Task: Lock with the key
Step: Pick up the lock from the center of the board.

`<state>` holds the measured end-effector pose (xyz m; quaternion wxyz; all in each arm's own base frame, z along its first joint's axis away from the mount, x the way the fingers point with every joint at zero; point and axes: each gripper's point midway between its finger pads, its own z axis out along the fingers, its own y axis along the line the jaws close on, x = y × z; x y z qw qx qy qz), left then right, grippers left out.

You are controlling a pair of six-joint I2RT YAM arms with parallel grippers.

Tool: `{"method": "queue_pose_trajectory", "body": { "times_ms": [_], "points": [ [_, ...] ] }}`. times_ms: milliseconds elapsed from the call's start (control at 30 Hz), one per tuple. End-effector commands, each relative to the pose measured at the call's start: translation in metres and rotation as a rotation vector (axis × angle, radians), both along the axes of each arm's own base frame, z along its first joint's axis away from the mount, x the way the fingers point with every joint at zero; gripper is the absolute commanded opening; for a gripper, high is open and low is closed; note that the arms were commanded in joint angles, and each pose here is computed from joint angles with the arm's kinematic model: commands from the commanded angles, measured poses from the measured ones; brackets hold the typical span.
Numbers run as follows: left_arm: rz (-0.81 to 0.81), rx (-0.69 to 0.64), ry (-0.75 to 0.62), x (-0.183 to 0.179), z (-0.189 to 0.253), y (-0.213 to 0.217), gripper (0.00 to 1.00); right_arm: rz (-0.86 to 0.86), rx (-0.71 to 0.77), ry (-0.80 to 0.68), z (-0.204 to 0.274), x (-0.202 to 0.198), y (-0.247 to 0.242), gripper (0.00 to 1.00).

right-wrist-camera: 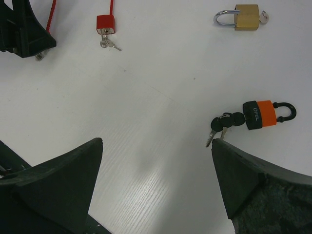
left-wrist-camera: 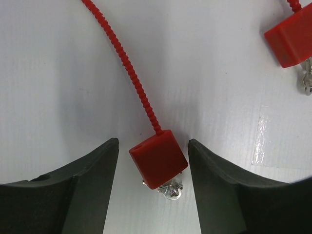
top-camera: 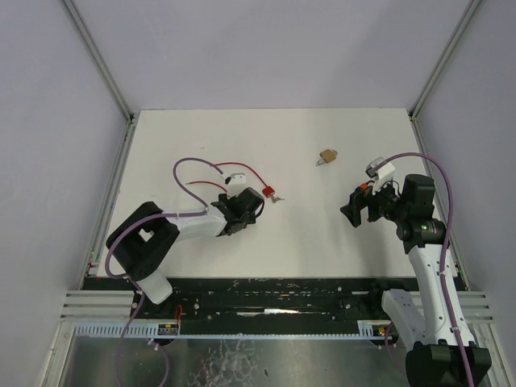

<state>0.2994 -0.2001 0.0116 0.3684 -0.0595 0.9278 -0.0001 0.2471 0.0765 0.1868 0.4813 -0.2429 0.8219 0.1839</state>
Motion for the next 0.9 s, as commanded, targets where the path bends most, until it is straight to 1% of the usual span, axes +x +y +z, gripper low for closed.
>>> {"method": "queue_pose_trajectory", "body": {
  "times_ms": [0,133,267,400,533,700,767,867],
  "points": [
    [0.026,-0.052,-0.031,0.011,0.007,-0.009,0.57,0.025,0.003,-0.059,0.020,0.004,0.003,1.00],
    [0.023,-0.055,-0.024,0.010,0.005,-0.010,0.56,0.027,0.005,-0.057,0.020,0.004,0.003,1.00],
    [0.021,-0.054,-0.022,0.011,0.004,-0.012,0.51,0.030,0.008,-0.055,0.020,0.004,0.004,1.00],
    [0.018,-0.060,-0.020,0.011,0.005,-0.013,0.43,0.035,0.010,-0.055,0.020,0.003,0.005,1.00],
    [0.014,-0.085,-0.027,0.010,0.012,-0.014,0.31,0.045,0.015,-0.051,0.020,0.002,0.007,1.00],
    [-0.016,-0.181,-0.052,0.004,0.038,-0.023,0.16,0.068,0.027,-0.047,0.020,0.000,0.011,1.00],
    [-0.044,-0.240,-0.067,-0.001,0.052,-0.029,0.13,0.091,0.036,-0.050,0.021,-0.003,0.015,1.00],
    [-0.088,-0.320,-0.086,-0.009,0.069,-0.036,0.10,0.132,0.048,-0.064,0.023,-0.007,0.020,1.00]
  ]
}}
